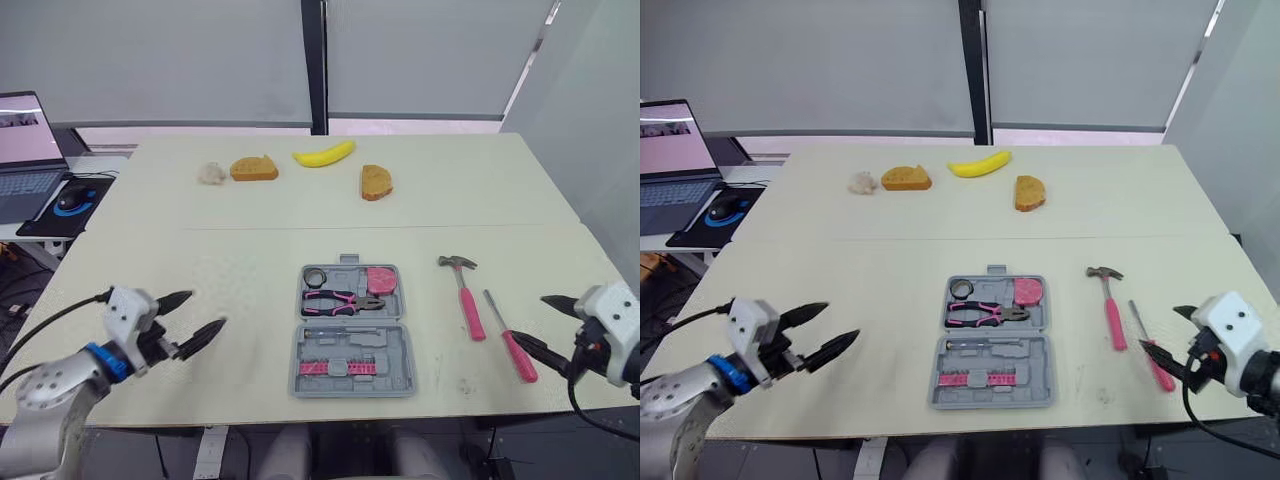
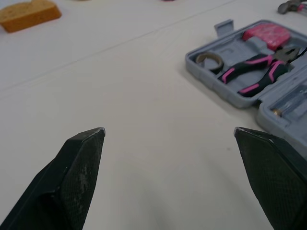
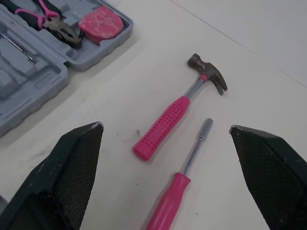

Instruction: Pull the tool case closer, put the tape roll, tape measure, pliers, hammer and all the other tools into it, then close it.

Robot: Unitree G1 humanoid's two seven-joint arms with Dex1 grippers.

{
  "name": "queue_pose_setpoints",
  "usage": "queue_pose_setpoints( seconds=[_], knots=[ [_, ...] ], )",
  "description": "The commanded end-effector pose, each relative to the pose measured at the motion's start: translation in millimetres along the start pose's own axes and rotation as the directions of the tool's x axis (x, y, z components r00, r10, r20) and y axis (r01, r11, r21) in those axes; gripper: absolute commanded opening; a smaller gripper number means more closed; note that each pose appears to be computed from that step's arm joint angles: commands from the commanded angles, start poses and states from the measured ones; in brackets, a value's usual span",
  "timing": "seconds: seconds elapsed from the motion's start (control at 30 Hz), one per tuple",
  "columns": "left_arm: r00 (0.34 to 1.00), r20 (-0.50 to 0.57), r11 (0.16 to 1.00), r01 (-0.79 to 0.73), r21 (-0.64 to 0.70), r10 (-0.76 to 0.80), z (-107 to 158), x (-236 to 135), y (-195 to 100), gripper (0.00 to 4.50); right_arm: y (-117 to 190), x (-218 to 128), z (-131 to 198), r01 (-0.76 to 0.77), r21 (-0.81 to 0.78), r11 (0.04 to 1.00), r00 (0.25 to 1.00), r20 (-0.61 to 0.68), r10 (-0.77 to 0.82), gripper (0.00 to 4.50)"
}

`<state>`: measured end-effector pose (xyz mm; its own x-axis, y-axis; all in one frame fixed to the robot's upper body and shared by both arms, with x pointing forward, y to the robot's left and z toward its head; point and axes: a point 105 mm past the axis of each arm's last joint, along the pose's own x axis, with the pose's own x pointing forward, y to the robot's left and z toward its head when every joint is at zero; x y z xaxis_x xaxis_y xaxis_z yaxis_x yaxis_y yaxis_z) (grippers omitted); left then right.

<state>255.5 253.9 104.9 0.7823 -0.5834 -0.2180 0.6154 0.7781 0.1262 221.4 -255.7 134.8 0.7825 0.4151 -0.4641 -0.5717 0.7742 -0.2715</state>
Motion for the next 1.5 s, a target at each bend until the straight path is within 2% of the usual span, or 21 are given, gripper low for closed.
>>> queue_pose_setpoints(
  seconds=[0.03, 0.17, 0.3, 0.47, 0.6, 1.03, 1.33, 1.43, 1.5],
  knots=[
    [0.988, 0.053, 0.988, 0.140, 0.066, -0.143, 31.4, 29.1, -18.0, 4.48, -0.4, 18.9, 21.9, 0.061, 0.003, 0.998, 0.998, 0.032, -0.062, 4.50],
    [0.957, 0.076, 0.955, 0.267, 0.132, -0.278, 54.6, 52.0, -37.1, 4.48, -5.1, 52.7, 34.6, 0.111, 0.041, 0.993, 0.993, 0.038, -0.113, 4.50],
    [0.917, 0.081, 0.914, 0.375, 0.154, -0.390, 68.5, 64.6, -53.3, 4.48, -13.2, 80.6, 33.2, 0.137, 0.124, 0.983, 0.990, -0.007, -0.138, 4.50],
    [0.899, 0.085, 0.891, 0.405, 0.206, -0.429, 78.6, 76.2, -63.2, 4.48, -18.0, 115.9, 25.4, 0.168, 0.138, 0.976, 0.985, -0.070, -0.160, 4.50],
    [0.893, 0.061, 0.873, 0.418, 0.251, -0.445, 76.7, 79.8, -68.7, 4.48, -25.3, 139.9, 19.9, 0.203, 0.168, 0.965, 0.977, -0.100, -0.188, 4.50],
    [0.883, 0.065, 0.860, 0.434, 0.270, -0.466, 76.2, 84.5, -81.1, 4.48, -28.8, 180.6, 6.3, 0.196, 0.241, 0.950, 0.975, -0.154, -0.162, 4.50],
    [0.881, 0.062, 0.855, 0.436, 0.282, -0.469, 74.6, 86.8, -82.4, 4.48, -29.1, 190.1, 2.8, 0.232, 0.283, 0.931, 0.967, -0.170, -0.190, 4.50],
    [0.875, 0.074, 0.851, 0.441, 0.285, -0.478, 75.9, 88.0, -83.9, 4.50, -30.6, 191.7, 2.9, 0.243, 0.294, 0.925, 0.965, -0.166, -0.201, 3.95],
    [0.873, 0.080, 0.850, 0.443, 0.284, -0.482, 76.4, 88.2, -84.5, 4.50, -32.2, 192.3, 3.0, 0.254, 0.306, 0.918, 0.963, -0.165, -0.211, 3.22]
  ],
)
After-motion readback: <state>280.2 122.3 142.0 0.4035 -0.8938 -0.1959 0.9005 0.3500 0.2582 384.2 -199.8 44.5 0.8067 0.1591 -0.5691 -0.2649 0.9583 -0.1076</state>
